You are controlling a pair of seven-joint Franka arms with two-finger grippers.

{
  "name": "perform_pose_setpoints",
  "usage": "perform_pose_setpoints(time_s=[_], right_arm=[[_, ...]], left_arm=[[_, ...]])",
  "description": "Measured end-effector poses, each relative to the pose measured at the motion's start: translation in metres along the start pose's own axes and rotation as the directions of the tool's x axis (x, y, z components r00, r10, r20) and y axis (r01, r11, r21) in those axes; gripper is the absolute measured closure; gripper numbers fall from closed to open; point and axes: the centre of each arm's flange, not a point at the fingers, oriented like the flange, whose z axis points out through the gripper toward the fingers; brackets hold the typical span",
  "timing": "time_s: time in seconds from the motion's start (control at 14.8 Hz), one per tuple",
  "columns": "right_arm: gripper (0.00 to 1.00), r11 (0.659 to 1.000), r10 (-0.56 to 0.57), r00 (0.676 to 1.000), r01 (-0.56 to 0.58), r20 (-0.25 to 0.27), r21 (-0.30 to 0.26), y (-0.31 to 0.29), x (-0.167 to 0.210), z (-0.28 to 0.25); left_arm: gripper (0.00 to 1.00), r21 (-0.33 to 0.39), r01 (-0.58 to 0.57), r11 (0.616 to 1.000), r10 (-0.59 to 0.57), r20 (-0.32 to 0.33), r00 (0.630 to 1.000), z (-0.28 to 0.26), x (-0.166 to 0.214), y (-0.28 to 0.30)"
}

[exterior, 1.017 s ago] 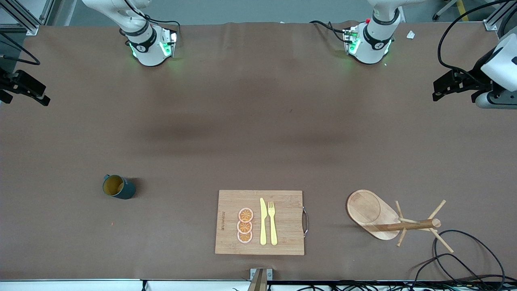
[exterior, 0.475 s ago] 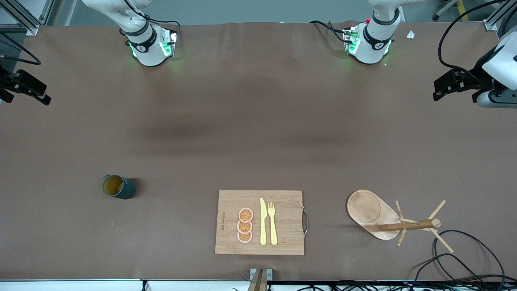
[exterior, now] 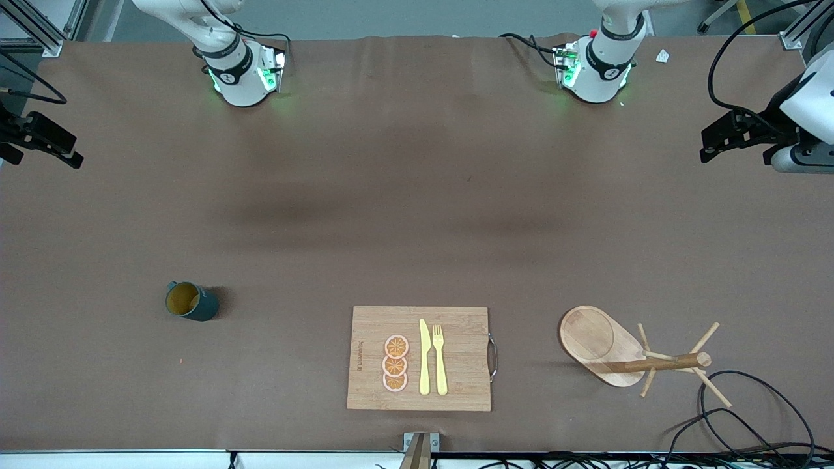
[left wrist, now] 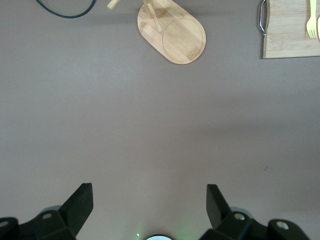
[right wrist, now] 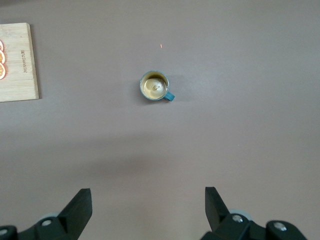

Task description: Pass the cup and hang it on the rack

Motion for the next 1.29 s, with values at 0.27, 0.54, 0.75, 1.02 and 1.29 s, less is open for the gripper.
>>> perform_pose_setpoints(time_s=[0.27, 0.54, 0.75, 1.02, 1.29], right_arm=[[0.0, 1.0, 0.0, 1.0, 0.0, 0.024, -0.002, 0.0, 0.004, 0.011], [0.0, 1.0, 0.001, 0.992, 0.001, 0.125, -0.012, -0.003, 0.032, 0.074], [0.0, 1.0, 0.0, 0.982, 0.003, 0.189, -0.018, -0.006, 0.057, 0.133], [0.0, 1.0, -0.018, 0.978, 0.023, 0.208, -0.021, -0.021, 0.095, 0.23], [0.0, 0.999, -0.031, 0.982, 0.033, 0.184, -0.011, -0.039, 0.121, 0.32]], left_arm=[[0.0, 0.0, 0.0, 1.0, 0.0, -0.003, 1.0, 0.0, 0.0, 0.0], [0.0, 0.0, 0.002, 1.0, -0.002, -0.008, 1.0, -0.002, 0.0, -0.001], [0.0, -0.001, 0.008, 1.0, -0.008, -0.011, 1.0, -0.003, 0.0, -0.004], [0.0, -0.001, 0.009, 1.0, -0.009, -0.017, 1.0, -0.004, 0.001, -0.005], [0.0, -0.001, 0.009, 1.0, -0.009, -0.02, 1.0, -0.004, 0.002, -0.005]])
